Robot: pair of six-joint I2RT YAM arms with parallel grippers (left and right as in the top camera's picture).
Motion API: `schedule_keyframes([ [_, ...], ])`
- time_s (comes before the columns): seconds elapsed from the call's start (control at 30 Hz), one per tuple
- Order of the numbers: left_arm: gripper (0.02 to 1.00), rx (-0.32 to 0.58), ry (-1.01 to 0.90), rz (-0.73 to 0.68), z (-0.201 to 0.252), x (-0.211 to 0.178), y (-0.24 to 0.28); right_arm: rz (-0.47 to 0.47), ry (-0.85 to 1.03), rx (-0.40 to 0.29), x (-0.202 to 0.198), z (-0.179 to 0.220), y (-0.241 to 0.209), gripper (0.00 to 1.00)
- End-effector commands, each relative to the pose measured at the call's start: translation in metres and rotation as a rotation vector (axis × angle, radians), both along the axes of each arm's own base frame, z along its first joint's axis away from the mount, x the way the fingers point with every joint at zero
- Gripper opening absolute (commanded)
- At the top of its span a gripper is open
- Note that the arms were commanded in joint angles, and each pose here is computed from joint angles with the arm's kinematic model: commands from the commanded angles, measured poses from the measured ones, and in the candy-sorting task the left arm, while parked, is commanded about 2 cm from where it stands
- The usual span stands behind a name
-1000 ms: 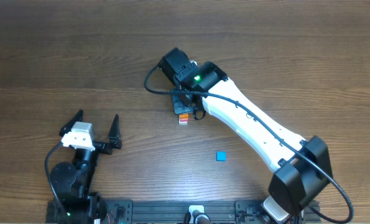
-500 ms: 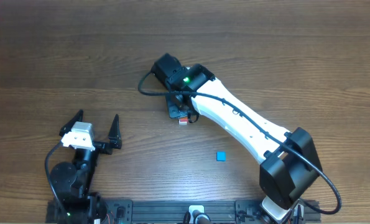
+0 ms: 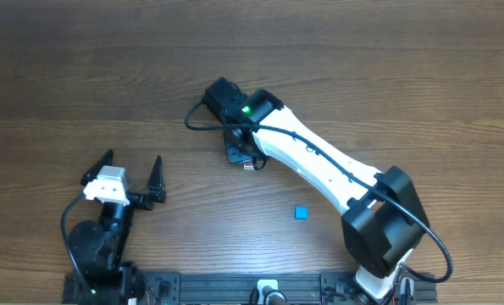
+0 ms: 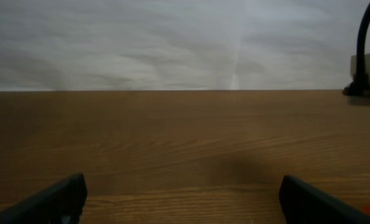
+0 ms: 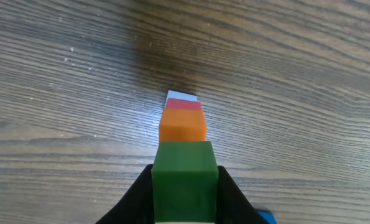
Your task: Stack Cubes
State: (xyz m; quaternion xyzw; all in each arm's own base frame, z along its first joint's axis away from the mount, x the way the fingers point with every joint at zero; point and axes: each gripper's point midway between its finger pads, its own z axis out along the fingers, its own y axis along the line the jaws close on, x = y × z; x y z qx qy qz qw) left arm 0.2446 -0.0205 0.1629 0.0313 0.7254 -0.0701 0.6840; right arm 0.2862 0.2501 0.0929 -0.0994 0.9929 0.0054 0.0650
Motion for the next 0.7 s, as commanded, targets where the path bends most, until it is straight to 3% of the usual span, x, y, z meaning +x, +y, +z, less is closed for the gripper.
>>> schedule_keyframes([
  [0.03,1.0,0.014,-0.004,-0.014,-0.001,-0.0005,-0.0026,-0.014,0.007,-0.002,0.0003,-0.0044,0.0027,0.012],
  [0.7,0.998,0.014,-0.004,-0.014,-0.0009,-0.0005,-0.0026,-0.021,-0.014,0.008,0.005,-0.004,0.0052,0.009],
])
